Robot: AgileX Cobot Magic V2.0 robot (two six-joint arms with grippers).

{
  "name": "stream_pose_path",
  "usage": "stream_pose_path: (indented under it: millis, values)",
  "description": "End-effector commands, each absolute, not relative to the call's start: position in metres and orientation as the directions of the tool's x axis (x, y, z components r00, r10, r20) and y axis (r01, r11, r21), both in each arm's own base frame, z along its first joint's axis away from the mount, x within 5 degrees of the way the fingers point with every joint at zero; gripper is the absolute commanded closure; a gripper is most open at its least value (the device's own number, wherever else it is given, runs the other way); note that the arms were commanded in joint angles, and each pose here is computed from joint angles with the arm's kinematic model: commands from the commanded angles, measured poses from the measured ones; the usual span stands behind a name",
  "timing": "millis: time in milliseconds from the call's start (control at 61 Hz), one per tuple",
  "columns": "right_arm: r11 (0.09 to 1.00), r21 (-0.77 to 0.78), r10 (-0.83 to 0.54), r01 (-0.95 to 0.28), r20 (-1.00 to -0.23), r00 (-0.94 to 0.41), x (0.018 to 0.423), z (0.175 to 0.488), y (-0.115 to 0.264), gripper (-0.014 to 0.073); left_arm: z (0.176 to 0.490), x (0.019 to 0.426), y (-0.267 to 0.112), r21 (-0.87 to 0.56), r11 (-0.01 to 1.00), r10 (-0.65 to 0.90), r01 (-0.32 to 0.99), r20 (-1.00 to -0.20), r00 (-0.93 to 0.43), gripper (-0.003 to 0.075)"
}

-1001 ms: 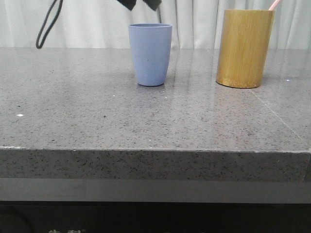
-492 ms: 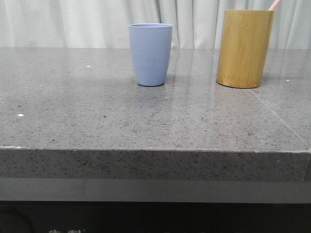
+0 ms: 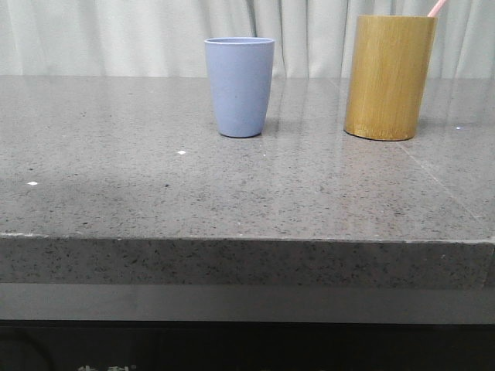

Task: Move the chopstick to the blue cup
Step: 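Set the blue cup down near the bamboo holder and release it, then grasp the pink chopstick in the bamboo holder with the right gripper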

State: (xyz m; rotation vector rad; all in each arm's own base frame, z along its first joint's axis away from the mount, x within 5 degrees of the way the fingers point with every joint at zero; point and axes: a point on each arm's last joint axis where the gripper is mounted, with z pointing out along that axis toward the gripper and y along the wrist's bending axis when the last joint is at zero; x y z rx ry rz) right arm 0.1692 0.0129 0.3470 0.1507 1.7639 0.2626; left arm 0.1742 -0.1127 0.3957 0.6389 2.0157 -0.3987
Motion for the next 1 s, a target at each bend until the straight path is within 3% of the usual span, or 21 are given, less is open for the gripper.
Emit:
stream_pose_path:
  millis: [0,230,509,771,853,984]
  values:
    - [0.963,0.260,0.258,-0.065,-0.965,-0.039,0.186,0.364,0.015,0.0045,0.412,0.157,-0.103,-0.041,0.813,0.179,0.581,-0.932,-0.316,0.0428]
    - [0.965,0.259,0.261,-0.045,-0.964,0.054,0.228,0.356,0.017,0.0045,0.417,0.139,-0.093,-0.038,0.812,0.154,0.583,-0.949,-0.276,0.0428]
    - [0.960,0.275,0.265,-0.053,-0.953,-0.149,0.275,0.365,0.028,0.0046,0.418,0.139,-0.093,-0.038,0.812,0.154,0.583,-0.949,-0.276,0.0428]
    - [0.953,0.297,0.283,-0.057,-0.942,-0.183,0.307,0.376,0.033,0.0050,0.418,0.139,-0.093,-0.036,0.812,0.155,0.583,-0.949,-0.275,0.0428]
    - [0.953,0.298,0.281,-0.059,-0.939,-0.196,0.311,0.377,0.034,0.0111,0.418,0.139,-0.093,-0.036,0.812,0.155,0.583,-0.949,-0.275,0.0428]
    - [0.953,0.298,0.282,-0.060,-0.940,-0.192,0.312,0.379,0.034,0.0322,0.418,0.139,-0.093,-0.036,0.812,0.155,0.583,-0.949,-0.275,0.0428]
